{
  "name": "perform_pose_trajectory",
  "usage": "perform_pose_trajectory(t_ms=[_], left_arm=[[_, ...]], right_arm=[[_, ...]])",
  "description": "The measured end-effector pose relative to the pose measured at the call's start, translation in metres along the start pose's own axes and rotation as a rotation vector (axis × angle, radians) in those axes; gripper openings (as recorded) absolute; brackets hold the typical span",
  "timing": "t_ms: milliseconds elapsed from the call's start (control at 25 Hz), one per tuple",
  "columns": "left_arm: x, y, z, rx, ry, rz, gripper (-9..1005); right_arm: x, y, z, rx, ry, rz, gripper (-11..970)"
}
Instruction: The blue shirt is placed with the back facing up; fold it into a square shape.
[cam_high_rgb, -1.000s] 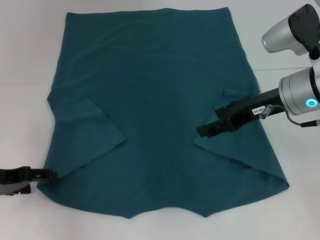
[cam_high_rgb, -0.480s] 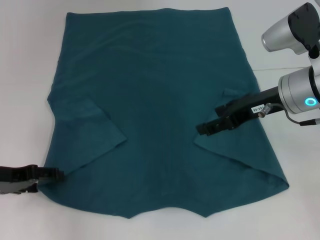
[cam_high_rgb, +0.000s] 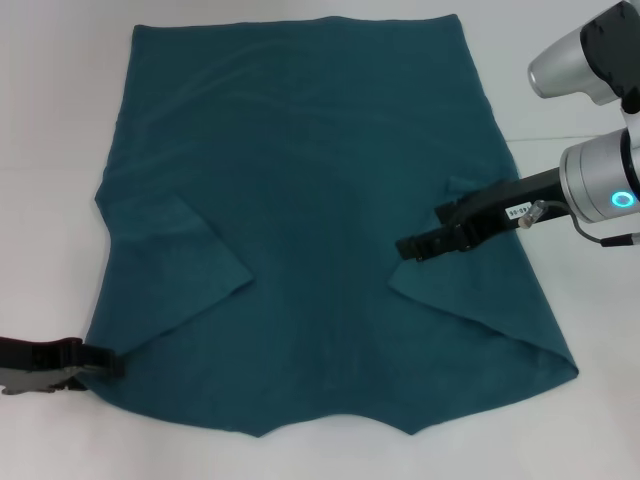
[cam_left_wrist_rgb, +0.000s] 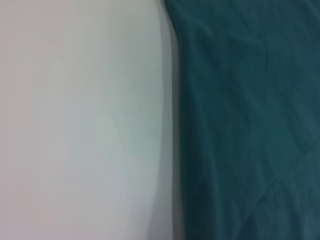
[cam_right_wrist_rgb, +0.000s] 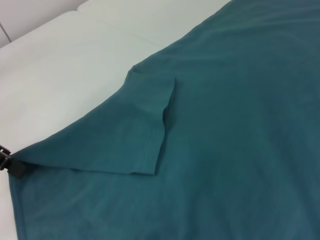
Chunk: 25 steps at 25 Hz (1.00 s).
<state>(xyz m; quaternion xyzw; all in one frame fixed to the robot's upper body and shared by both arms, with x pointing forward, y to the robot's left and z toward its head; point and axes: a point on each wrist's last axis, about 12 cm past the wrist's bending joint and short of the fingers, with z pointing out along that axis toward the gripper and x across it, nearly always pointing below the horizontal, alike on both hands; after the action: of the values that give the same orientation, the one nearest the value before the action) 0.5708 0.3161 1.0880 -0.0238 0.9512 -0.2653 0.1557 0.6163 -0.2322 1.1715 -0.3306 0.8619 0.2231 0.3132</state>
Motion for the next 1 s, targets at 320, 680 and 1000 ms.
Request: perform_pose_trajectory(t_ms=[320, 680, 1000], left_arm=[[-0.0048, -0.0044, 0.001, 0.003, -0.012, 0.012, 384], [-0.0076, -0.0074, 0.0041, 0.0, -0.015, 0.022, 100], [-0.0082, -0.0085, 0.0034, 0.007, -0.014, 0.043, 27]], right_arm=[[0.0007, -0.0006, -0.0004, 0.002, -0.002, 0.003, 920], [-0.0007, -0.0008, -0.0007, 0.005, -0.006, 0.003, 915], [-0.0004, -0.0054, -0.0083, 0.061, 0.062, 0.062, 914]])
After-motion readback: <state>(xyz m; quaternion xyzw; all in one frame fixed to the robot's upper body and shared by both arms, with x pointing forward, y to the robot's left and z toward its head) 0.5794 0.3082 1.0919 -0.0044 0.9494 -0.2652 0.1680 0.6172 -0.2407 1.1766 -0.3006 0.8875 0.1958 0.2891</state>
